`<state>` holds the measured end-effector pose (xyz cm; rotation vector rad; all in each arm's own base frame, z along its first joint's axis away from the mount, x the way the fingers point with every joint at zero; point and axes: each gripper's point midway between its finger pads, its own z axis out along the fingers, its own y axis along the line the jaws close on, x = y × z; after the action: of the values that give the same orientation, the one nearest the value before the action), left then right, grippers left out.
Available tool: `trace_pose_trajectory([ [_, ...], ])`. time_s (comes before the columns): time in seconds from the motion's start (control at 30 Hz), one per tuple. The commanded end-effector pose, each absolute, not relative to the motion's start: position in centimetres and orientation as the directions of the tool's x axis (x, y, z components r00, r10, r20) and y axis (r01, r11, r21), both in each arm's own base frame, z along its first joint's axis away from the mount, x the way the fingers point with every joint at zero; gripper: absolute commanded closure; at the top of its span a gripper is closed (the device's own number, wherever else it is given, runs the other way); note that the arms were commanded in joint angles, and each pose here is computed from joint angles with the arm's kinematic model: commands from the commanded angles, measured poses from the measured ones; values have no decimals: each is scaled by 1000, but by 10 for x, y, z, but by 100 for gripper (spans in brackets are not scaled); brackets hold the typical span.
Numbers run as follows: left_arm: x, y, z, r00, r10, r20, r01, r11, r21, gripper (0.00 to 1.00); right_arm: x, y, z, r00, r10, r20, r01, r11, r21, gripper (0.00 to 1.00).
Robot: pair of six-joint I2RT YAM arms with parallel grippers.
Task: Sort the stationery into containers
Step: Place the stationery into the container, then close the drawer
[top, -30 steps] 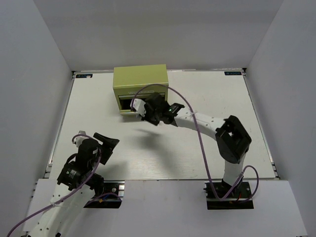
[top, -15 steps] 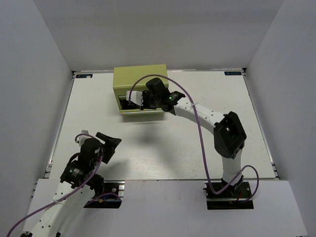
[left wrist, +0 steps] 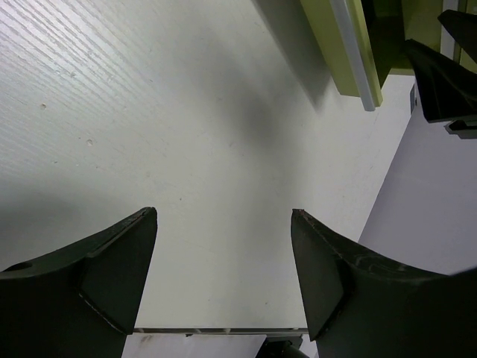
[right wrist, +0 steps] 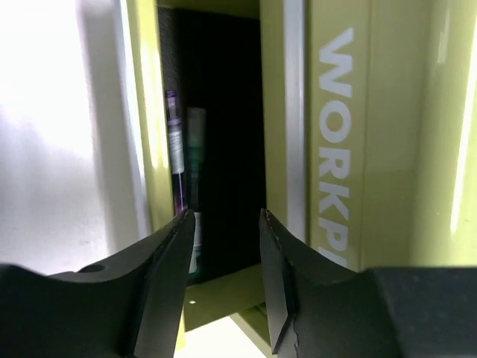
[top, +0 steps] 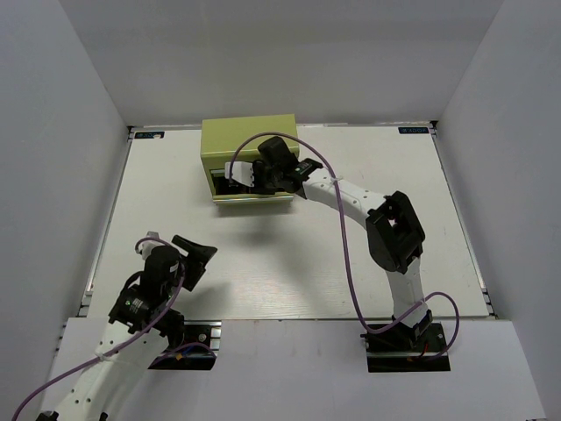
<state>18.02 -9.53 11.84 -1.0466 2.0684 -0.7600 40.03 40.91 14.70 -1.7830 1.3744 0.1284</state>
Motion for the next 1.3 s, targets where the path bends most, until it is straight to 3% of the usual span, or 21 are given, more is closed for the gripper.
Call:
trace_pose_trajectory([
  [0.0, 182, -97, 116, -445, -838, -315, -433, 509, -744, 18, 398, 415, 183, 415, -680, -604, -830, -12, -557, 53],
  [0.03, 184, -98, 118, -442, -840, -316, -426, 506, -750, 18, 389, 416, 180, 412, -680, -606, -843, -32, -537, 53],
  [0.1, 186, -98, 119, -440, -840, -316, -423, 505, -753, 18, 387, 417, 189, 423, -659, -622, -843, -34, -537, 66],
  [0.2, 188, -99, 120, -443, -836, -323, -417, 511, -752, 18, 370, 418, 190, 433, -624, -651, -869, -98, -484, 100],
  [0.37, 188, -99, 118, -446, -835, -323, -423, 514, -746, 18, 327, 411, 159, 483, -594, -644, -876, -346, -338, 100],
  [0.83, 186, -98, 118, -453, -829, -329, -425, 525, -738, 18, 347, 423, 97, 444, -682, -582, -896, -357, -266, 100],
  [0.93, 186, -98, 118, -453, -829, -329, -425, 525, -738, 18, 357, 423, 88, 416, -714, -564, -909, -307, -283, 100],
  [1.13, 187, -99, 118, -453, -829, -329, -426, 525, -737, 18, 412, 423, 88, 310, -807, -503, -887, -55, -459, 100],
  [1.27, 190, -100, 120, -450, -830, -329, -419, 522, -743, 18, 438, 411, 89, 255, -858, -446, -830, 43, -557, 100],
])
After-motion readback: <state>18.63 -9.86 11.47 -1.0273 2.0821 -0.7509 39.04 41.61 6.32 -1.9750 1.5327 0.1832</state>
